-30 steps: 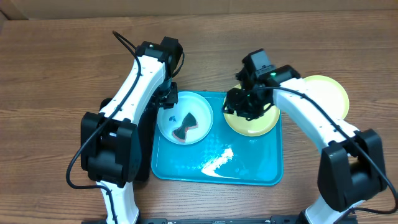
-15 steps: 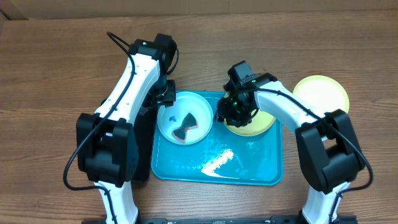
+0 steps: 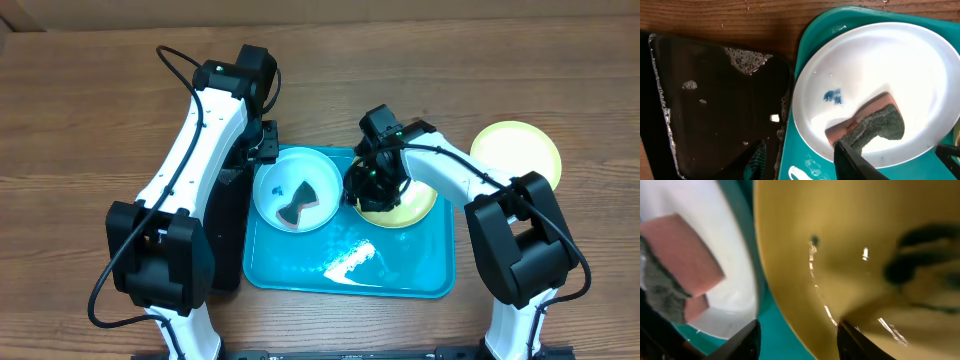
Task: Clean dirty plates on tray and stack at the side
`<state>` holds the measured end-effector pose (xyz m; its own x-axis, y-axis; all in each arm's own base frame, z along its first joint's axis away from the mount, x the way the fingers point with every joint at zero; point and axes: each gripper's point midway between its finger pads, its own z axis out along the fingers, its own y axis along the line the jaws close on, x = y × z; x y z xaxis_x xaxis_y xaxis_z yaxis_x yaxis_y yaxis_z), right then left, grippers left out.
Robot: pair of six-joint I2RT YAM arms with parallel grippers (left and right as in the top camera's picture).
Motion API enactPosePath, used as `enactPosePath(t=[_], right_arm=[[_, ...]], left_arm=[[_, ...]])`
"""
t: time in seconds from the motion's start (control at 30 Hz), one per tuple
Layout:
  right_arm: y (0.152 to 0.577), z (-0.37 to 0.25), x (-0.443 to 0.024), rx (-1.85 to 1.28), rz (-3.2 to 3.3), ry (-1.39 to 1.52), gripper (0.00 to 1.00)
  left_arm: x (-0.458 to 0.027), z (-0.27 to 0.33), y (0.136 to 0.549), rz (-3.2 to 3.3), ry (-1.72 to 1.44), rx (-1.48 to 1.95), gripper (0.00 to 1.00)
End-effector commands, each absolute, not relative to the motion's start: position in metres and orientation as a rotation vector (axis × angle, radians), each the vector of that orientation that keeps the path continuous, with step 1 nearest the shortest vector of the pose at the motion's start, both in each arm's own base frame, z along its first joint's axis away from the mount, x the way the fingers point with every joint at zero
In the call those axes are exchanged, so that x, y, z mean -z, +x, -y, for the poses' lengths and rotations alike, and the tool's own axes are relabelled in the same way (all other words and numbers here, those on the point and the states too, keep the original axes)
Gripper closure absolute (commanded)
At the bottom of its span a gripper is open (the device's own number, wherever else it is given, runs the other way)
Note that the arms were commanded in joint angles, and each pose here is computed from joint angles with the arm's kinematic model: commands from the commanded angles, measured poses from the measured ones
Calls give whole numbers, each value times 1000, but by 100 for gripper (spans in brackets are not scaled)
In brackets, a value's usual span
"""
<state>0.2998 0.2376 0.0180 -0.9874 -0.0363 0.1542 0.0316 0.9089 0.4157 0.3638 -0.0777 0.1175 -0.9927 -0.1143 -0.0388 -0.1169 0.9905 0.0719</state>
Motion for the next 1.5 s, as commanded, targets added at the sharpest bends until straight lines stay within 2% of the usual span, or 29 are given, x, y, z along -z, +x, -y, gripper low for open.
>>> enactPosePath(t=[0.0,0.27,0.37,0.43,0.53,0.73,0.83,0.97,1.27,1.47], right_arm=[[319,-221,-23,505,3003,-38,50],[339,-208,-75,392,3108,9,49],[332,-215,-96,438,3075,2,50],[319,-220,-98,463,3008,-112,50],[301,-235,-90,505,2919,-215,51],[275,-283,-69,643,2874,-75,50],[265,-294,-60,601,2889,-117,50],[268,-289,-52,517,2926,-254,51],[284,-283,-41,460,2980,-359,51],[289,-287,-15,435,2946,-444,56]], left_arm=[[-131,81,371,-3056,-169,-59,54],[-131,83,373,-3049,-170,-41,54],[-131,83,374,-3045,-169,-39,54],[-131,83,374,-3046,-169,-40,54],[-132,83,374,-3042,-169,-38,54],[-132,82,377,-3036,-142,-38,54],[-132,79,377,-3037,-145,-39,54],[-132,76,377,-3040,-158,-40,54],[-132,76,377,-3042,-144,-40,54],[-132,75,374,-3051,-143,-45,54]])
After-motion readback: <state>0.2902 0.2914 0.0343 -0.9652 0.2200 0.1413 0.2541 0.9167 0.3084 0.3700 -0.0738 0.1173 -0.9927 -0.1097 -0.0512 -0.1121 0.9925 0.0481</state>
